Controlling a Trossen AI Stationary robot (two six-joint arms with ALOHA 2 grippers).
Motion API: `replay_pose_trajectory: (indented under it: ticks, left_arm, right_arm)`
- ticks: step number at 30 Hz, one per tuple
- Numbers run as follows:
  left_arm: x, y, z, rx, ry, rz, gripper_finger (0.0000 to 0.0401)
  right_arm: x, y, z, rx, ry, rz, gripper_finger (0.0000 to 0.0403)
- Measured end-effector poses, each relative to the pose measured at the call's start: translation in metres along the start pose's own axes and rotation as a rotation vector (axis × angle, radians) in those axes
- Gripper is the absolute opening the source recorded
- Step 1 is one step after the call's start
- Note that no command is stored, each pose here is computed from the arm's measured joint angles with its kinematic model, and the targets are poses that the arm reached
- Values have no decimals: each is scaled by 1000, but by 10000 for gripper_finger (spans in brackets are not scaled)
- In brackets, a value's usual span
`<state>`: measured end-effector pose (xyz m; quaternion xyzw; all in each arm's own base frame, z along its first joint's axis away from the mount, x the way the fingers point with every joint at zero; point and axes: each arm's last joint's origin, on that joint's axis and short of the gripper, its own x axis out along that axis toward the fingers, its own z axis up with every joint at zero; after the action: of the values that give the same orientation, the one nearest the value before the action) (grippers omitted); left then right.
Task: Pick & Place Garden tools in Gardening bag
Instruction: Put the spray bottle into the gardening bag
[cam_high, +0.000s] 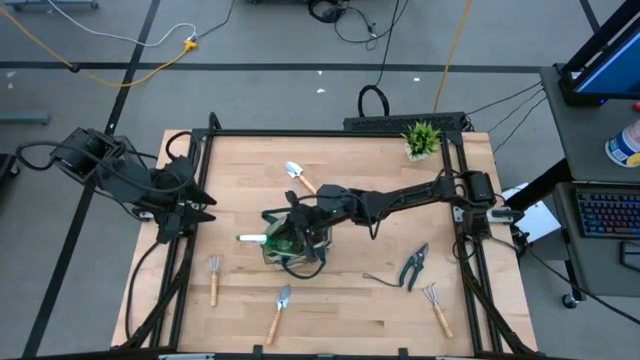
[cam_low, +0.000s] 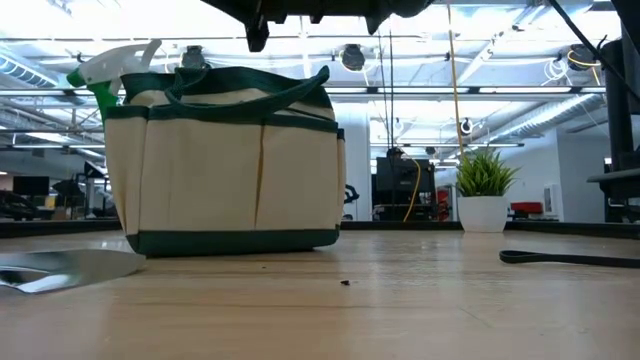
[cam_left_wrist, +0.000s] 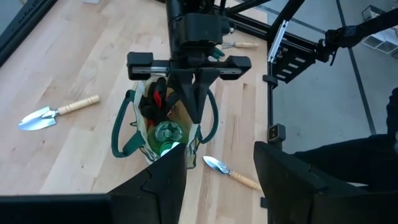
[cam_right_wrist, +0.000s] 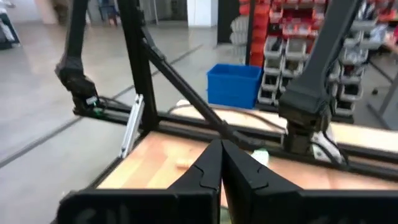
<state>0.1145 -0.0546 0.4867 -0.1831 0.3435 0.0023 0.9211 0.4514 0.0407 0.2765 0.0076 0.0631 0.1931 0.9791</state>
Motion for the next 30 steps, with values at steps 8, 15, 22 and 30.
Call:
replay_pose_trajectory:
  ticks: [8,15,22,30]
  left_arm:
    - [15,-6,0,59,-16,-28,191]
    - [53,-17,-13,60,34,-70,191]
    - [96,-30,-20,33,-14,-117,191]
    - [129,-40,-24,59,32,-83,191]
  right_arm:
    - [2,4,4,32,140,10,0]
    - [-7,6,5,60,327,-19,0]
    - [-49,10,30,24,471,-92,0]
    - [-103,16,47,35,542,-111,0]
